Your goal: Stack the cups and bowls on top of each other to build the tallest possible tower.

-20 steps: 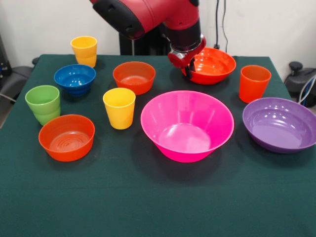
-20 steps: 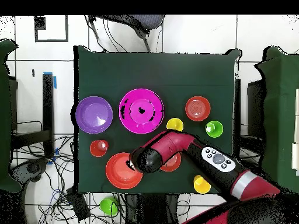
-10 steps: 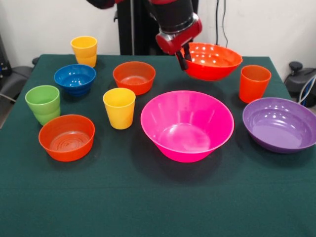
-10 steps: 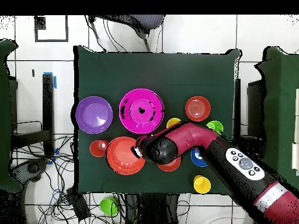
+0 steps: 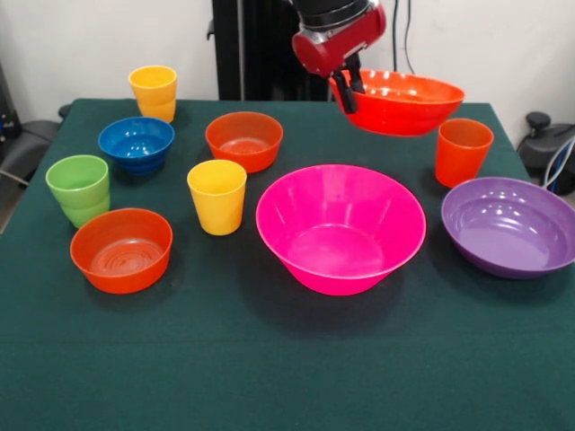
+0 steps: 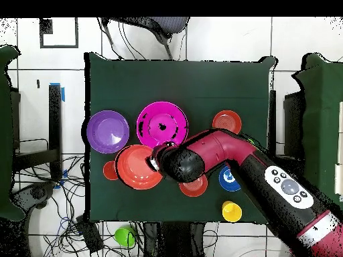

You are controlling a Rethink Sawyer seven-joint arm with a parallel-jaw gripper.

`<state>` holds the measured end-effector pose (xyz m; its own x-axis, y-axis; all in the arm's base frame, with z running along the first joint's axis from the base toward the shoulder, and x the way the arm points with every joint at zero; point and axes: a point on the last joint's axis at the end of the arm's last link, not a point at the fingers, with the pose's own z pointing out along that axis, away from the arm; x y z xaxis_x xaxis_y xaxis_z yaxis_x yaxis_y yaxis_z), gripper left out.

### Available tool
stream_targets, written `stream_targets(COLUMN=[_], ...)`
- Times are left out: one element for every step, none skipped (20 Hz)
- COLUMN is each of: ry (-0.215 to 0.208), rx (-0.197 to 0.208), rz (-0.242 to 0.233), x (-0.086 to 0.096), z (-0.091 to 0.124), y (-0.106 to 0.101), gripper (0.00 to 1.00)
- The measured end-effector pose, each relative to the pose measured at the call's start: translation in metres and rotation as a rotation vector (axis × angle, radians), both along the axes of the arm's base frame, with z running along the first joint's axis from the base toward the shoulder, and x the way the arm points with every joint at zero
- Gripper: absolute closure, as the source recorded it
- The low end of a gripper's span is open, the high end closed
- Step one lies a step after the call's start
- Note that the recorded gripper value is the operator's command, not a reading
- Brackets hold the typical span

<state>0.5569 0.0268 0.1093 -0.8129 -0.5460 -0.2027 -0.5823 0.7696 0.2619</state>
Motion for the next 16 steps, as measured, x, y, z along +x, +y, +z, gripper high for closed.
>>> stream_targets(ry=[-0.009, -0.013, -0.02, -0.032, -0.04, -0.061, -0.068, -0.075, -0.098, -0.104, -0.111, -0.118, -0.131, -0.143, -0.165, -0.171], rx=[-0.004, -0.005, -0.008, -0.012, -0.015, -0.023, -0.026, -0.03, -0.043, -0.046, -0.051, -0.056, -0.064, -0.072, -0.087, -0.091], rz=[0.0, 0.0, -0.001, -0.004, -0.006, -0.011, -0.013, -0.014, -0.02, -0.022, -0.022, -0.023, -0.024, -0.025, -0.029, -0.03], x=[0.004, 0.005, 0.009, 0.015, 0.019, 0.028, 0.031, 0.034, 0.043, 0.046, 0.049, 0.051, 0.055, 0.06, 0.068, 0.07], z=[0.002, 0.003, 0.004, 0.007, 0.008, 0.011, 0.011, 0.012, 0.013, 0.013, 0.014, 0.014, 0.014, 0.014, 0.015, 0.015], y=[0.001, 0.001, 0.001, 0.001, 0.0, -0.003, -0.004, -0.005, -0.01, -0.012, -0.014, -0.015, -0.018, -0.021, -0.027, -0.028], gripper=[1.0, 1.0, 1.0, 1.0, 1.0, 1.0, 1.0, 1.0, 1.0, 1.0, 1.0, 1.0, 1.0, 1.0, 1.0, 1.0])
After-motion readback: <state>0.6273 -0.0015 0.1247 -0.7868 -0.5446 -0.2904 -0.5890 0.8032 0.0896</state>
